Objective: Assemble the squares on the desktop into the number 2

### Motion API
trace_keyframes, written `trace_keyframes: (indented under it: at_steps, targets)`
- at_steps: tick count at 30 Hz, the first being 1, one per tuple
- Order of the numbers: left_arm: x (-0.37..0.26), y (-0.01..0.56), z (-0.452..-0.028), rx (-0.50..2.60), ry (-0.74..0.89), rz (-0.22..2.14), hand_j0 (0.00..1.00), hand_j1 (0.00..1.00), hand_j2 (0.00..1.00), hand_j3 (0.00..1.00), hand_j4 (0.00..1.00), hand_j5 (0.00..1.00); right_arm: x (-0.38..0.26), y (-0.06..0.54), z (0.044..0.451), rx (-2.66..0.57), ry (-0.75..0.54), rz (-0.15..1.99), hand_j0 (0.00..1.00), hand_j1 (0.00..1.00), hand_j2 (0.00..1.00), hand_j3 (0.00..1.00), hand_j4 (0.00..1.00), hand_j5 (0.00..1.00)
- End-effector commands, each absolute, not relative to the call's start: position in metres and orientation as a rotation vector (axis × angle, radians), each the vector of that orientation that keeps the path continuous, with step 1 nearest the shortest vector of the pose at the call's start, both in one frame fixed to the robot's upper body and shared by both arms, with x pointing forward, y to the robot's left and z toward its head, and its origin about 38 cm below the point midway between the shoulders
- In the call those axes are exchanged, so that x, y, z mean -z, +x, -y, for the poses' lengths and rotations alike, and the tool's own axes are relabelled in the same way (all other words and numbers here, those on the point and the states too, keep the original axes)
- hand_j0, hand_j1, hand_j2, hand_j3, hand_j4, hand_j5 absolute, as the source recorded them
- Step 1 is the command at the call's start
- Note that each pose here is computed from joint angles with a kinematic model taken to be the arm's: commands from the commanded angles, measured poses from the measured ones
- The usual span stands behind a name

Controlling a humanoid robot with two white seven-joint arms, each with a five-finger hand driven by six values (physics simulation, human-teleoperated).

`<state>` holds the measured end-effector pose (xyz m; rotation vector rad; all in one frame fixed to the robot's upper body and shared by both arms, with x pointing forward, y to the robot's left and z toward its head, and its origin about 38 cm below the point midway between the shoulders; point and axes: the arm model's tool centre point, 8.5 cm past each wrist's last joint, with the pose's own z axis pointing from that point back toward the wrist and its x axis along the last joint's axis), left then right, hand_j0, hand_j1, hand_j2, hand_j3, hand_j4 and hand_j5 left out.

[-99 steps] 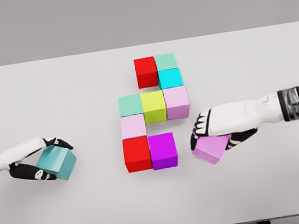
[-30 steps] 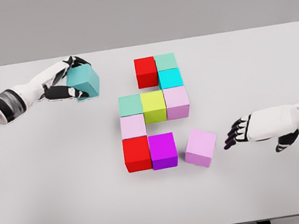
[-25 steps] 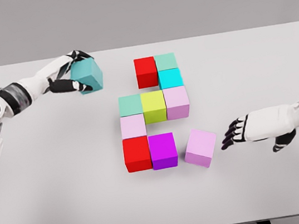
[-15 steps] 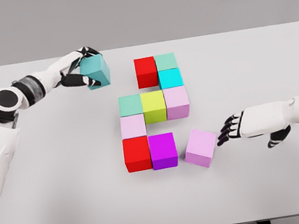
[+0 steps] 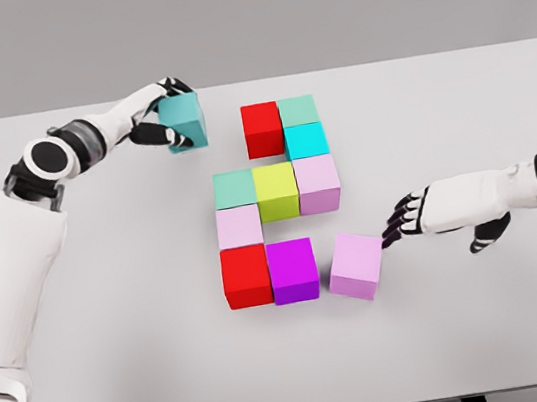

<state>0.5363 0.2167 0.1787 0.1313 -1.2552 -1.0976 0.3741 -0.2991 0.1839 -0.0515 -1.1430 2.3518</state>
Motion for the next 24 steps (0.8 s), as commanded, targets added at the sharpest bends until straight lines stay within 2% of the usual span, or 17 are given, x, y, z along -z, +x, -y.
trace_keyframes:
  at_steps: [1, 18, 24]
  targets:
    - [-0.168, 0.537, -0.211, 1.086, 0.119, 1.228, 0.30, 0.30, 0.30, 0.30, 0.30, 0.30, -0.183, 0.375, 0.297, -2.345, -0.046, 1.152, 1.00, 1.00, 1.00, 1.00, 1.00, 1.00]
    - [-0.161, 0.547, -0.183, 1.101, 0.118, 1.188, 0.30, 0.30, 0.30, 0.30, 0.30, 0.30, -0.194, 0.383, 0.283, -2.347, -0.058, 1.211, 1.00, 1.00, 1.00, 1.00, 1.00, 1.00]
    - [-0.161, 0.547, -0.175, 1.113, 0.121, 1.188, 0.30, 0.30, 0.30, 0.30, 0.30, 0.30, -0.193, 0.390, 0.294, -2.309, -0.075, 1.196, 1.00, 1.00, 1.00, 1.00, 1.00, 1.00]
